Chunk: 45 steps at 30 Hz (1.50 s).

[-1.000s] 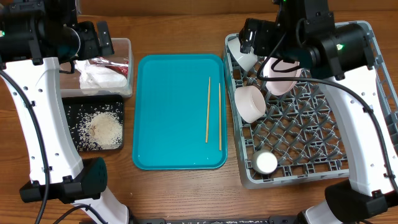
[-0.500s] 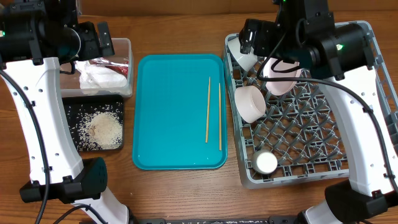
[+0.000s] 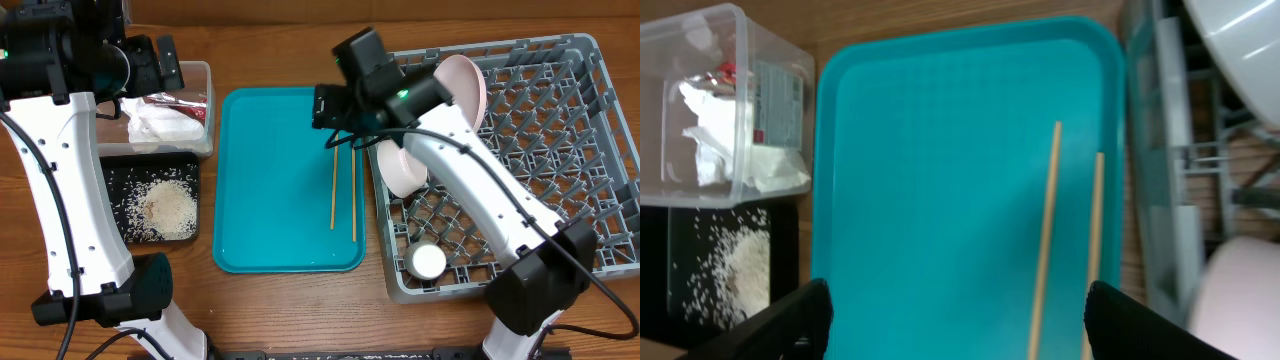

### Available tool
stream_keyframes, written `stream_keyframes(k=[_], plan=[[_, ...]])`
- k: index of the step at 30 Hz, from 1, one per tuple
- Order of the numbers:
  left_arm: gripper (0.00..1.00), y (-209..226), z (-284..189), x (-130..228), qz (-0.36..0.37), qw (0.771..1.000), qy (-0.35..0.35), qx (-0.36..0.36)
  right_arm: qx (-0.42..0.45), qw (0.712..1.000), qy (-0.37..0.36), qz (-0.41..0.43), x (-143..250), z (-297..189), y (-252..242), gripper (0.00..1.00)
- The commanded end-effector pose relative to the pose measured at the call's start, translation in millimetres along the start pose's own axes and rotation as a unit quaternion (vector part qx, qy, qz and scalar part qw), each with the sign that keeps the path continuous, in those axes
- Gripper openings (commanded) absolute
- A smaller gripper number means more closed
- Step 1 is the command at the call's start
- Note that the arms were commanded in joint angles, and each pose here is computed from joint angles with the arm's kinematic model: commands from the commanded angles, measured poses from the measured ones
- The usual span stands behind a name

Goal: Sort waste into correct bins and load items into the dishwasher
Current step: 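Grasp the wooden chopsticks on the teal tray with the right gripper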

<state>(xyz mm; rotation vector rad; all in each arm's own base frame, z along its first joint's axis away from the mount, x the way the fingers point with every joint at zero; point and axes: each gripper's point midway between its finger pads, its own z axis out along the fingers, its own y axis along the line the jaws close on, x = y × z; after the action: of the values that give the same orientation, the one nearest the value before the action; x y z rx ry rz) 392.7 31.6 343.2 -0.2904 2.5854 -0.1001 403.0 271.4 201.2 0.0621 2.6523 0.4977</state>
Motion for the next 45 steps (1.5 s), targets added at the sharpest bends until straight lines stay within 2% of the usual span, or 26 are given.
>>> stream_keyframes(k=[1, 16, 17, 19, 23, 29, 34, 36, 38, 39, 41, 42, 43, 45], plan=[[1.0, -3.5, -1.2, 0.6, 0.002, 1.0, -0.001, 0.004, 0.013, 0.999, -0.03, 0.031, 1.3, -1.0, 6.2, 0.82], [1.0, -3.4, -1.2, 0.8, 0.001, 1.0, 0.0, 0.004, 0.062, 0.998, -0.021, 0.017, 18.1, 14.6, -15.0, 0.82], [1.0, -3.4, -1.2, 0.8, 0.001, 1.0, 0.0, 0.004, 0.057, 0.998, -0.022, -0.002, 23.8, 25.2, -13.2, 0.76], [1.0, -3.4, -1.2, 0.7, 0.002, 1.0, -0.001, 0.004, 0.065, 0.997, -0.026, -0.012, 32.4, 35.6, -14.5, 0.71], [1.0, -3.4, -1.2, 0.8, 0.001, 1.0, 0.0, 0.004, 0.096, 0.995, -0.012, -0.022, 52.8, 59.8, -21.0, 0.68], [1.0, -3.4, -1.2, 0.7, 0.002, 1.0, -0.001, 0.004, 0.155, 0.986, 0.053, -0.015, 94.8, 121.5, -46.9, 0.64], [1.0, -3.4, -1.2, 0.7, 0.002, 1.0, -0.001, 0.004, 0.177, 0.981, 0.078, -0.017, 110.6, 141.3, -60.6, 0.59], [1.0, -3.4, -1.2, 0.7, 0.002, 1.0, -0.001, 0.004, 0.175, 0.98, 0.093, -0.015, 118.3, 146.8, -61.7, 0.55], [1.0, -3.4, -1.2, 0.7, 0.002, 1.0, -0.001, 0.004, 0.167, 0.98, 0.11, -0.01, 126.3, 151.6, -60.7, 0.44], [1.0, -3.4, -1.2, 0.7, 0.002, 1.0, -0.001, 0.004, 0.162, 0.979, 0.122, 0.001, 132.5, 155.3, -60.0, 0.34], [1.0, -3.4, -1.2, 0.7, 0.002, 1.0, -0.001, 0.004, 0.152, 0.979, 0.135, 0.007, 137.7, 157.5, -56.8, 0.25], [1.0, -3.4, -1.2, 0.7, 0.002, 1.0, -0.001, 0.004, 0.151, 0.978, 0.14, 0.022, 140.5, 157.4, -56.2, 0.08], [1.0, -3.4, -1.2, 0.7, 0.002, 1.0, -0.001, 0.004, 0.152, 0.978, 0.14, 0.024, 140.9, 157.3, -56.6, 0.04], [1.0, -3.4, -1.2, 0.7, 0.002, 1.0, -0.001, 0.004, 0.155, 0.977, 0.141, 0.03, 141.8, 156.7, -57.3, 0.04]])
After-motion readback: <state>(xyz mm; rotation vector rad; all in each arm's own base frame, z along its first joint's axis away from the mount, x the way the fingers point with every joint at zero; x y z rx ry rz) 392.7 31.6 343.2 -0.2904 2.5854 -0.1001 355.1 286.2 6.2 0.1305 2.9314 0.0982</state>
